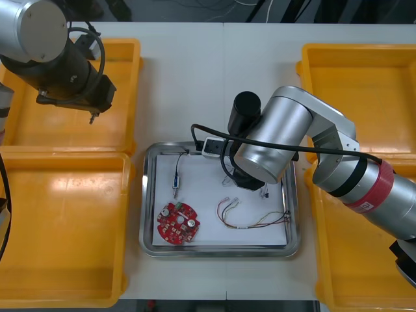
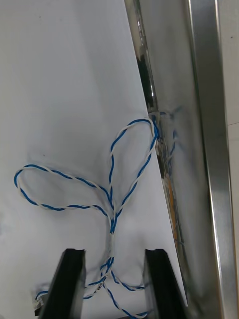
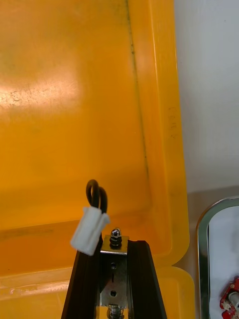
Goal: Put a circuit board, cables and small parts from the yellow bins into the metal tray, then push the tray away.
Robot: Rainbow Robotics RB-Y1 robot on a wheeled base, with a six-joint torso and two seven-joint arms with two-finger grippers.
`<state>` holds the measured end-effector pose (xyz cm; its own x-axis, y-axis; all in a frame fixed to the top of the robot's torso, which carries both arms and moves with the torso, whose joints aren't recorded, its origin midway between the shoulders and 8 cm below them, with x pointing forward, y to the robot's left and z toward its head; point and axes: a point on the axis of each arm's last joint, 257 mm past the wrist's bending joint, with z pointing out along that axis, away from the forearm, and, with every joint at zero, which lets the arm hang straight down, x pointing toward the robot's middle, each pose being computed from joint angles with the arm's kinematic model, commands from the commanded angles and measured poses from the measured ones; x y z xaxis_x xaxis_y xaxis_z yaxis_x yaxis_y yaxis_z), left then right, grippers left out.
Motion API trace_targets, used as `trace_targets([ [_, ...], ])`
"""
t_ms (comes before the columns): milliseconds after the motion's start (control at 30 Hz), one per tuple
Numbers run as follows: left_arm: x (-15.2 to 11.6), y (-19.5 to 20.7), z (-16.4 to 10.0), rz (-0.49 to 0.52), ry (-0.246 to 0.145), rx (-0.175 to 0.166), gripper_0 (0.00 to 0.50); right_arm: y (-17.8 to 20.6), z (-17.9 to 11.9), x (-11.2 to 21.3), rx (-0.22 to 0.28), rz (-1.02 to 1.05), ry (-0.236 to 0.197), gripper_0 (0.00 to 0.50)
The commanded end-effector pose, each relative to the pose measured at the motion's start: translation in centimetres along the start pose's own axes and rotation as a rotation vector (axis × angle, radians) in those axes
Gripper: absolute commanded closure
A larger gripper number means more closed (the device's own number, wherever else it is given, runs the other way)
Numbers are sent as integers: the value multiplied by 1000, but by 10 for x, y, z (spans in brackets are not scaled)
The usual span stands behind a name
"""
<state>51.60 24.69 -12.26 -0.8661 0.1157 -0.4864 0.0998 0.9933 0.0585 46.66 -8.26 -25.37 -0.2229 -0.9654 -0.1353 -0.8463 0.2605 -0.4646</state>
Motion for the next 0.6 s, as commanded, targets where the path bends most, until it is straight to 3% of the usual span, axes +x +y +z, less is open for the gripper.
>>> trace_targets([
  [33,-6,-6,-10,-99,-35,22,500,8,-1,-10,-2,4,-22,0],
  [367,-6,-6,-10,-102,-34,23,500,-10,-29,-8,4,70,-36,0],
  [600,-6,-7,-11,-104,-34,25,500,-23,-77,1,-64,176,-70,0],
])
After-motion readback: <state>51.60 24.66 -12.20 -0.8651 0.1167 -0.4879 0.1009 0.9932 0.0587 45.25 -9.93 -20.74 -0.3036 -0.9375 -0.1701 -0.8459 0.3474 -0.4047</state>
